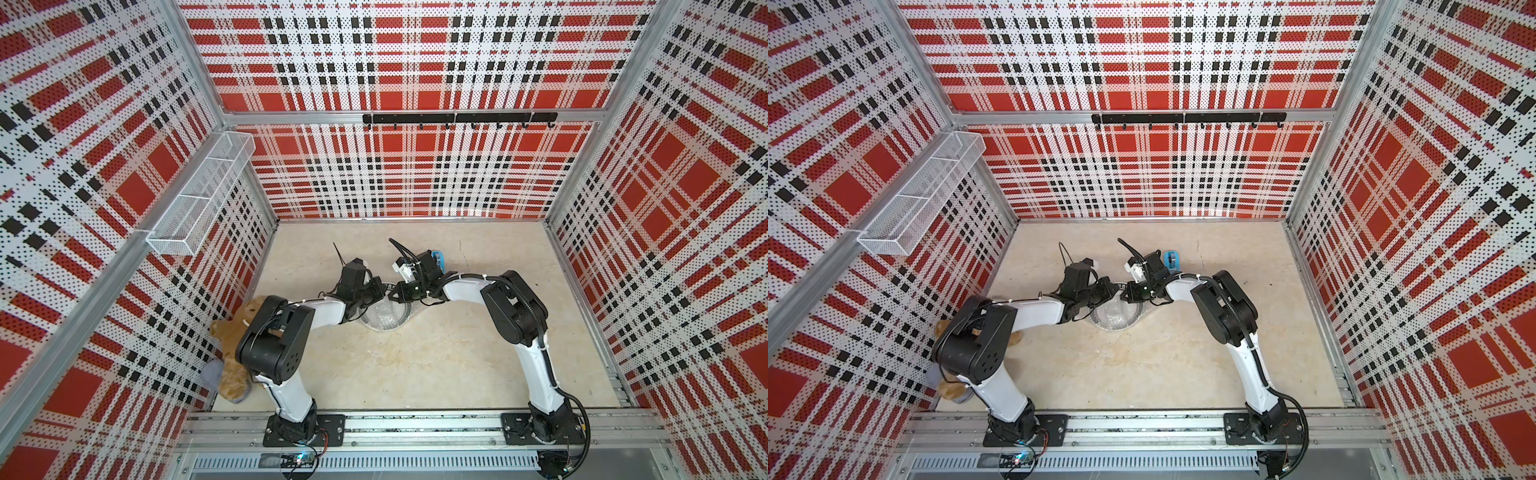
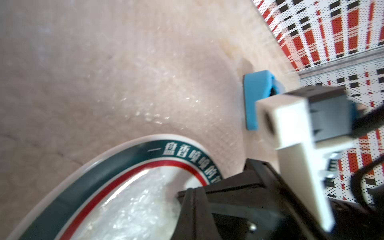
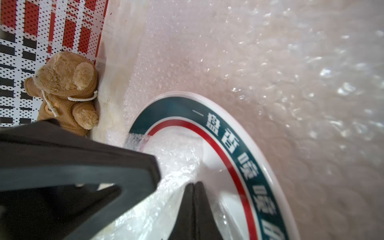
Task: Wrap dinner plates in bubble wrap
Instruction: Wrap the plate in the bubble wrap.
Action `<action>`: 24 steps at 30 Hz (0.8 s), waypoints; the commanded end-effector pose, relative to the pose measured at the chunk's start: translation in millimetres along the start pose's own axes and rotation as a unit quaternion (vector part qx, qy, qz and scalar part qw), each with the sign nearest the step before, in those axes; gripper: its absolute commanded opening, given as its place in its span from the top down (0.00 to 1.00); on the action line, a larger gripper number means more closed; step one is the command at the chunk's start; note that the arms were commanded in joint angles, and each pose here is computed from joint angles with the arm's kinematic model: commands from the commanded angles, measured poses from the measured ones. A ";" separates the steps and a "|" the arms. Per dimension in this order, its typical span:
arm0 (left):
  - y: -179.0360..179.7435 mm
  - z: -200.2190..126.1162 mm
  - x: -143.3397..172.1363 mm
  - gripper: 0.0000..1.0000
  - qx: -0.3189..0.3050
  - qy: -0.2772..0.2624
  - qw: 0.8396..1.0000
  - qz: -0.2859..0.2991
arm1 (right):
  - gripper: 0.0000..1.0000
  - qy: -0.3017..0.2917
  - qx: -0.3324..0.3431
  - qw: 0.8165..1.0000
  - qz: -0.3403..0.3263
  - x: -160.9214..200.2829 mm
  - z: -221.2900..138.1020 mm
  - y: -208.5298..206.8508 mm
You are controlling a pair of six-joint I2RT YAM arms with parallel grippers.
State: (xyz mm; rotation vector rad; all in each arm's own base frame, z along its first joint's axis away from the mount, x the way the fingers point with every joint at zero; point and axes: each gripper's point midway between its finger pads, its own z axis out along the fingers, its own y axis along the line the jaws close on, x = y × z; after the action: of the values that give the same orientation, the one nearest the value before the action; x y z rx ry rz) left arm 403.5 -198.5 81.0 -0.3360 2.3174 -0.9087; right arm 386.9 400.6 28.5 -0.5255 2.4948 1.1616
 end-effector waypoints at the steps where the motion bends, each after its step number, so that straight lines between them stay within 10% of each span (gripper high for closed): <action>1: -11.3 -21.9 -13.7 0.97 -0.008 -0.017 1.000 0.025 | 1.00 0.049 0.075 0.995 0.049 45.3 12.3 -44.2; 17: -15.0 -11.3 81.4 1.00 0.022 0.087 0.993 0.076 | 1.00 0.037 0.058 0.997 0.046 32.4 9.1 -32.1; 24: 35.9 10.6 86.2 1.00 -0.076 0.096 0.991 0.060 | 1.00 0.034 0.059 0.997 0.044 29.9 6.0 -29.4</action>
State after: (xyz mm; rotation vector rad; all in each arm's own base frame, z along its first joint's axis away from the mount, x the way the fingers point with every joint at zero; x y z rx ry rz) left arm 337.5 -232.1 25.4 -0.1224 2.5292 -0.8629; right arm 387.6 402.2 29.3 -0.4970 2.4992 1.1646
